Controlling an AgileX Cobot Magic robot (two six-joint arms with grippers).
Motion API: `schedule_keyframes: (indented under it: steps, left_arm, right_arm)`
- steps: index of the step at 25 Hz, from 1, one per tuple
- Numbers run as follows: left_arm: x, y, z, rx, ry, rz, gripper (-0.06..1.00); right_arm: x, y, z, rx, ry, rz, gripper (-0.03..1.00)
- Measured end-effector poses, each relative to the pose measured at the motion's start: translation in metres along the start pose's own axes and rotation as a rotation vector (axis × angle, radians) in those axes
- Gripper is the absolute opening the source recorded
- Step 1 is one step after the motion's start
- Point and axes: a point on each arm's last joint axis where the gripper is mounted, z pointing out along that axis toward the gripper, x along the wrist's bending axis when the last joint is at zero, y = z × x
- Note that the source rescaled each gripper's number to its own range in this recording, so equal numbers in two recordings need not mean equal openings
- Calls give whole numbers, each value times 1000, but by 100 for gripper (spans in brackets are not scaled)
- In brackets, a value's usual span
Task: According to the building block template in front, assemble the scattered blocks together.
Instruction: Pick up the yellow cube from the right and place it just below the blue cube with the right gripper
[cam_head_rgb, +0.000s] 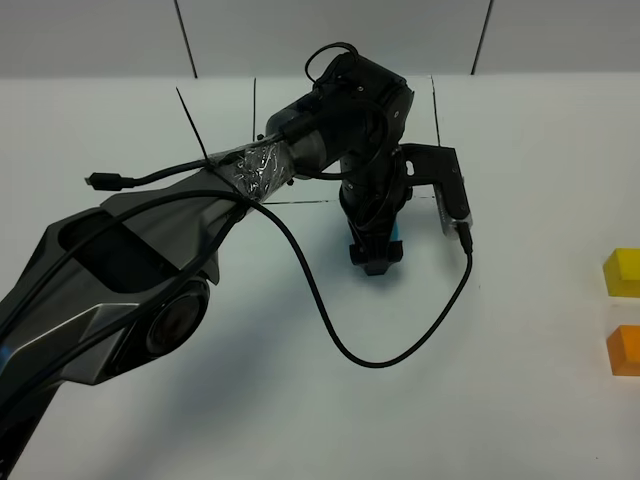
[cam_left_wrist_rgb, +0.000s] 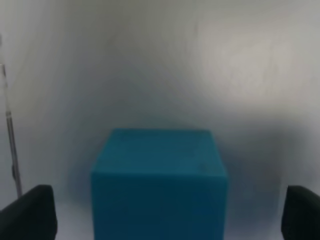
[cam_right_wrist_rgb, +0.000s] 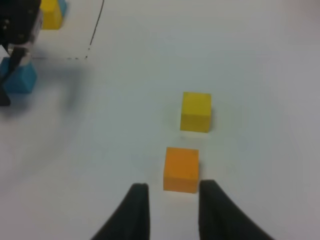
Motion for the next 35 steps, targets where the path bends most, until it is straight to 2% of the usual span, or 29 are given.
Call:
schedule_keyframes:
  steps: [2,5,8,11,14,17,20,23,25,27,30,35]
  left_arm:
    - [1,0,-13,-13,21,-33,100]
    - [7,-4,-45,-19,107,-125,100]
    - [23,-23,-81,-34,207,-324,100]
    - [52,-65,-110,-67,272,-601,97]
    - [81,-119,-140,-130,288,-844,88]
    - [93,-166,-176,-225,283,-1019,76]
    - [86,-207,-212,-262,301,-1119,67]
    - [64,-247,-227,-207,300,-1190,64]
    - [42,-274,-236,-164,301,-1237,64]
    - [16,-298,-241,-129,286,-1298,64]
    - [-34,-325,-251,-103,295,-1385,63]
    - [-128,-335,-281,-246,403,-1406,63]
  right_arm:
    - [0,0,0,0,0,0,0]
    - [0,0,0,0,0,0,0]
    - [0,0,0,0,0,0,0]
    - [0,0,0,0,0,0,0]
    - [0,0,0,0,0,0,0]
    - [0,0,0,0,0,0,0]
    - [0,0,0,0,0,0,0]
    - [0,0,0,0,0,0,0]
    - [0,0,0,0,0,0,0]
    - [0,0,0,0,0,0,0]
    - [0,0,0,0,0,0,0]
    - [0,0,0,0,0,0,0]
